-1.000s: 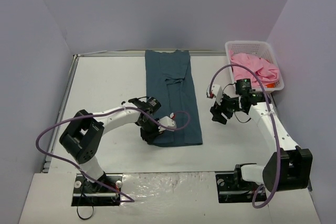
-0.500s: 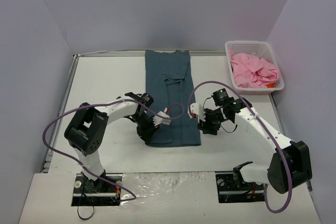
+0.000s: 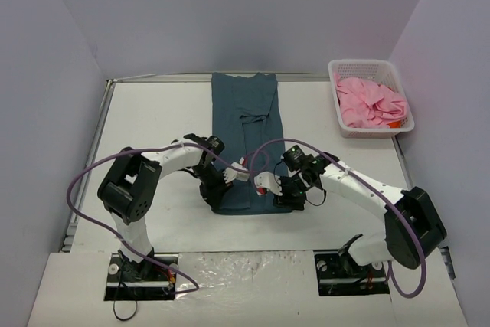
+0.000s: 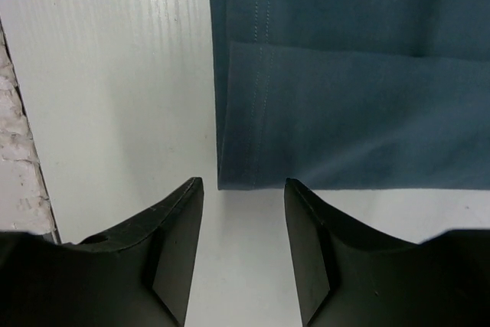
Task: Fold and stack the t-shirts
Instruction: Grab the bottom of the folded rectangular tshirt with both arms
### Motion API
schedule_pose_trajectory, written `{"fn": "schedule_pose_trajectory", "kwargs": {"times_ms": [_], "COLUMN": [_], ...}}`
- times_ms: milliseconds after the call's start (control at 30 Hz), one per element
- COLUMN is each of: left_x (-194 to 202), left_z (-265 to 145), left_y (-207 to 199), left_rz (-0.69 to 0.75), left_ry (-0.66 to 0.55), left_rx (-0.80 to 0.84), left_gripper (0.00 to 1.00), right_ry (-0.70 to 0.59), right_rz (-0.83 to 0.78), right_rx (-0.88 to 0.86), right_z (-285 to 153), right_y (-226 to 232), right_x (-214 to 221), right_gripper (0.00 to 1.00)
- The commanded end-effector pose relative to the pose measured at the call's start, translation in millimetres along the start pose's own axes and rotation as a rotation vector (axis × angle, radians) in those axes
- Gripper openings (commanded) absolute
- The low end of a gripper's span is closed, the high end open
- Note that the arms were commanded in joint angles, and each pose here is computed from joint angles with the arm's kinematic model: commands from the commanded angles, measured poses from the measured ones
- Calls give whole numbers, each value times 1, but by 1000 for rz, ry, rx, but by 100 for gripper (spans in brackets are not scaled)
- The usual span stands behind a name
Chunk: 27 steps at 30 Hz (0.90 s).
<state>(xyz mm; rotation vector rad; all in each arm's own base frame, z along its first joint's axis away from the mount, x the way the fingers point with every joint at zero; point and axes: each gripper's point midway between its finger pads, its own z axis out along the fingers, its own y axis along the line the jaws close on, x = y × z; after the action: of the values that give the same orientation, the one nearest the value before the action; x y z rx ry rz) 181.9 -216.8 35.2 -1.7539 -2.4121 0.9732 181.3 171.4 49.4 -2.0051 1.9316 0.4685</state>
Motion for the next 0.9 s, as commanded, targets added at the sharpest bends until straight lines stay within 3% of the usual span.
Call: {"fn": "schedule_pose_trajectory", "kwargs": {"times_ms": [0,633,867], "left_x": [-7,-5,-5], "left_z": [-9,-9,-10], "left_y": [-6,-5,-5], "left_rz": [8,-14,-9], "left_ry": [-22,-29,-32], "left_rx": [26,42,43], "left_gripper": [2,2,3], "right_ry": [58,150,190], "right_rz": [24,30,32], "right_rx": [-25,-24,26], "right_z": [14,44,53], "right_y": [8,9,3], "right_x": [10,22,30], "right_gripper": [43,47,43]}}
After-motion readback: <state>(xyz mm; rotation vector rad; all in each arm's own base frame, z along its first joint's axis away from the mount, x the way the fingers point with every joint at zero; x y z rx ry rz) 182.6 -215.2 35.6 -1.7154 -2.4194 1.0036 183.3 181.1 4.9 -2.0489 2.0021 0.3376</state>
